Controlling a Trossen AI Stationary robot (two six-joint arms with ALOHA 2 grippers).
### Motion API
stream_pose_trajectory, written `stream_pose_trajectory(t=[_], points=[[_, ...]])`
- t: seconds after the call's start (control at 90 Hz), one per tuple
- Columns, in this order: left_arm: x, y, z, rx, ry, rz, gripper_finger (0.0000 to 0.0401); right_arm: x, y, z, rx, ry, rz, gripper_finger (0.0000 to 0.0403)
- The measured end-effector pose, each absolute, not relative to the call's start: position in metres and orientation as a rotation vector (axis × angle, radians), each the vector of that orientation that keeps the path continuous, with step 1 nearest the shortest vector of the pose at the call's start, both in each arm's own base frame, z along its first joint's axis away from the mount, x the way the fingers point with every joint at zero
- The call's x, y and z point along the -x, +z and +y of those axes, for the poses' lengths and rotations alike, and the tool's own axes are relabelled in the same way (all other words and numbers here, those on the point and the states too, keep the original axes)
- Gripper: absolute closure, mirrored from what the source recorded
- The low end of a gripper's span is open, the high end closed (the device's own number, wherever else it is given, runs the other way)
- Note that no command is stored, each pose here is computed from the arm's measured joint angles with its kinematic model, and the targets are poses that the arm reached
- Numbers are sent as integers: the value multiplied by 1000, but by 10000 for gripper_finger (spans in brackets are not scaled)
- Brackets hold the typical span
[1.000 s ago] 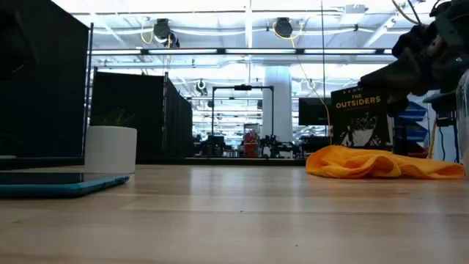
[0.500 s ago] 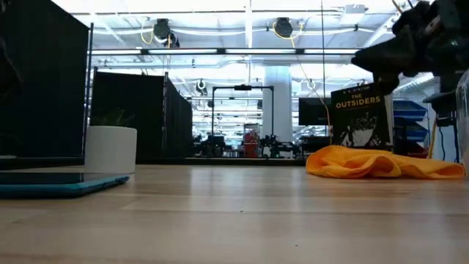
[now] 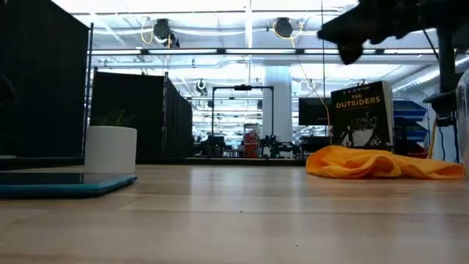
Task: Apply microfiber cloth
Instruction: Spray the blue tablet with the transparent spray bottle
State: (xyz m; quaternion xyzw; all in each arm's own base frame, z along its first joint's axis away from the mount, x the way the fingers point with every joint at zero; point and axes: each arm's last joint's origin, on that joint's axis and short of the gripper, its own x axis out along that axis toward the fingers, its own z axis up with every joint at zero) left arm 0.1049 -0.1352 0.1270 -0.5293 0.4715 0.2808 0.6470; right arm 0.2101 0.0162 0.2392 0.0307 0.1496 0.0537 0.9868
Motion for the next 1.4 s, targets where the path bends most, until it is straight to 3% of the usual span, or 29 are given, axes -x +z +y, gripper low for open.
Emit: stream_pose_trajectory(t=[0.356, 0.6, 0.789, 1.033, 1.4], points=[[-108, 123, -138, 1142, 601, 1036, 240, -319, 237, 61, 37, 162, 449, 339], [-109, 123, -138, 1117, 588, 1026, 240, -375, 191, 81, 52, 181, 570, 339], [-109, 122, -137, 1102, 580, 1017, 240, -399, 139, 97, 26, 186, 676, 339], [-110, 122, -136, 1092, 584, 962, 240, -423, 96, 119, 33, 219, 650, 339], [-111, 123, -136, 1086, 578, 913, 240, -443, 91, 124, 49, 152, 612, 339]])
